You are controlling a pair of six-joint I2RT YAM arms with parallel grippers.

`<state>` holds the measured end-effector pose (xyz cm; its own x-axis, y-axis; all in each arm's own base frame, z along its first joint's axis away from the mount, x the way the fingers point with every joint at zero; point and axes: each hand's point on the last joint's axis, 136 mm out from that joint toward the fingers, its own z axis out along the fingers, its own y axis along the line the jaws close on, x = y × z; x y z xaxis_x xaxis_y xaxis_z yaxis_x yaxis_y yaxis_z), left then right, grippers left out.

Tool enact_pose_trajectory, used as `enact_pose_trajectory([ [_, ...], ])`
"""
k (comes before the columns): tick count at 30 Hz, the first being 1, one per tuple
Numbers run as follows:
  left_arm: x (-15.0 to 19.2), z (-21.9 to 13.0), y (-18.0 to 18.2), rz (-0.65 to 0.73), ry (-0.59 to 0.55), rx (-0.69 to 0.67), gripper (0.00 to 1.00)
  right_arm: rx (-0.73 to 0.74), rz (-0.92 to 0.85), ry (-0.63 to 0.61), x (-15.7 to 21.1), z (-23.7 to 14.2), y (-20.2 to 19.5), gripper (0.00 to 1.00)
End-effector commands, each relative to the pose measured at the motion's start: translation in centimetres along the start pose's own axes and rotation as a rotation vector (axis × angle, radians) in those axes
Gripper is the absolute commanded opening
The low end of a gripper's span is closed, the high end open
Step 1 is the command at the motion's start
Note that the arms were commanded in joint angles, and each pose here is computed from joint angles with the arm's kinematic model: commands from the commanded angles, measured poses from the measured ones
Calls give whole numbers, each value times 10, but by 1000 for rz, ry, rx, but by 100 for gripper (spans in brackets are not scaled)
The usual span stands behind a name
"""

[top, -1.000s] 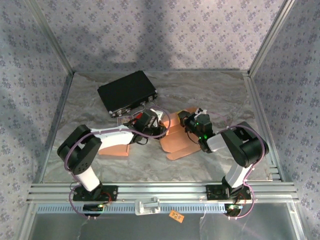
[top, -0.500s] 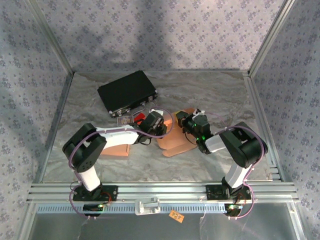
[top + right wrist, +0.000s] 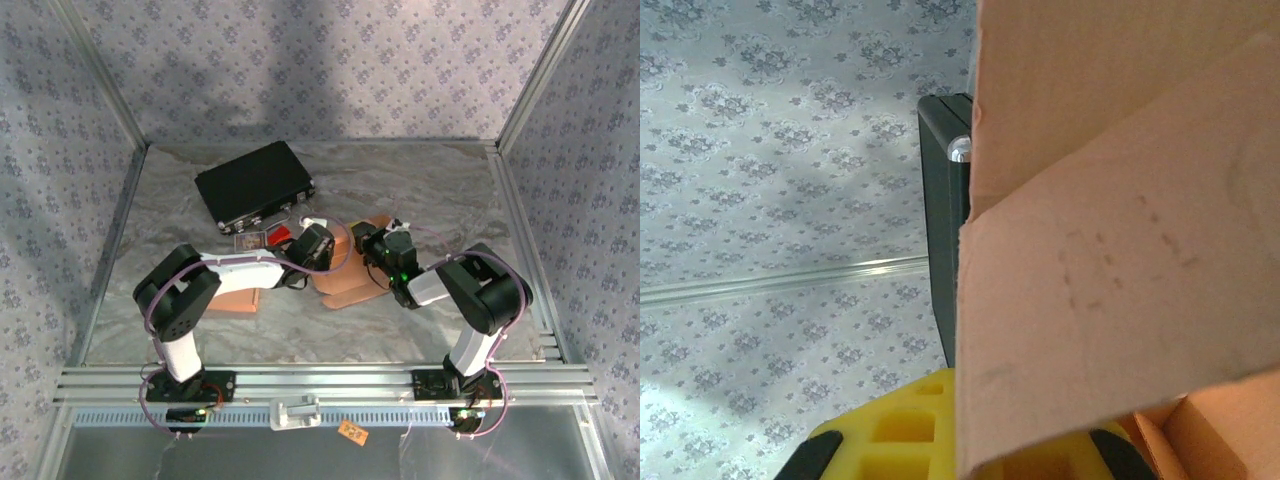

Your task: Fold the paper box

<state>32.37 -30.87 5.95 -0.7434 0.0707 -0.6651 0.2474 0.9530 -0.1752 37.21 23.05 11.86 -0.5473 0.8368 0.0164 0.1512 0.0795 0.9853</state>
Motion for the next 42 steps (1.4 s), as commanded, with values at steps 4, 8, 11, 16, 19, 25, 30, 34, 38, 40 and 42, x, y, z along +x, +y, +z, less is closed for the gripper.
enact_pose_trajectory([
  [4,-24,9,-2,-63,-88,-33,22,60,-8,33,18,7,-24,0],
  [8,-30,15,-4,-72,-104,-50,17,71,22,-6,17,9,-28,0],
  [11,-36,17,-5,-78,-122,-61,11,73,49,-22,16,10,-27,0],
  [16,-42,22,-3,-72,-149,-85,16,92,92,-55,12,9,-25,0],
  [19,-42,28,2,-80,-162,-91,26,125,123,-78,7,7,-30,0],
  [25,-45,38,5,-42,-200,-84,36,204,160,-88,1,5,-38,0],
  [30,-45,44,11,-16,-214,-115,40,257,185,-89,0,3,-49,0],
  [34,-47,49,16,-27,-219,-104,34,267,211,-89,-1,5,-53,0],
  [38,-53,54,13,2,-223,-98,8,286,218,-80,-1,9,-54,0],
  [40,-56,53,10,8,-223,-93,2,295,222,-79,-2,11,-56,0],
  [42,-58,52,11,-3,-224,-105,0,299,231,-76,-3,14,-54,0],
])
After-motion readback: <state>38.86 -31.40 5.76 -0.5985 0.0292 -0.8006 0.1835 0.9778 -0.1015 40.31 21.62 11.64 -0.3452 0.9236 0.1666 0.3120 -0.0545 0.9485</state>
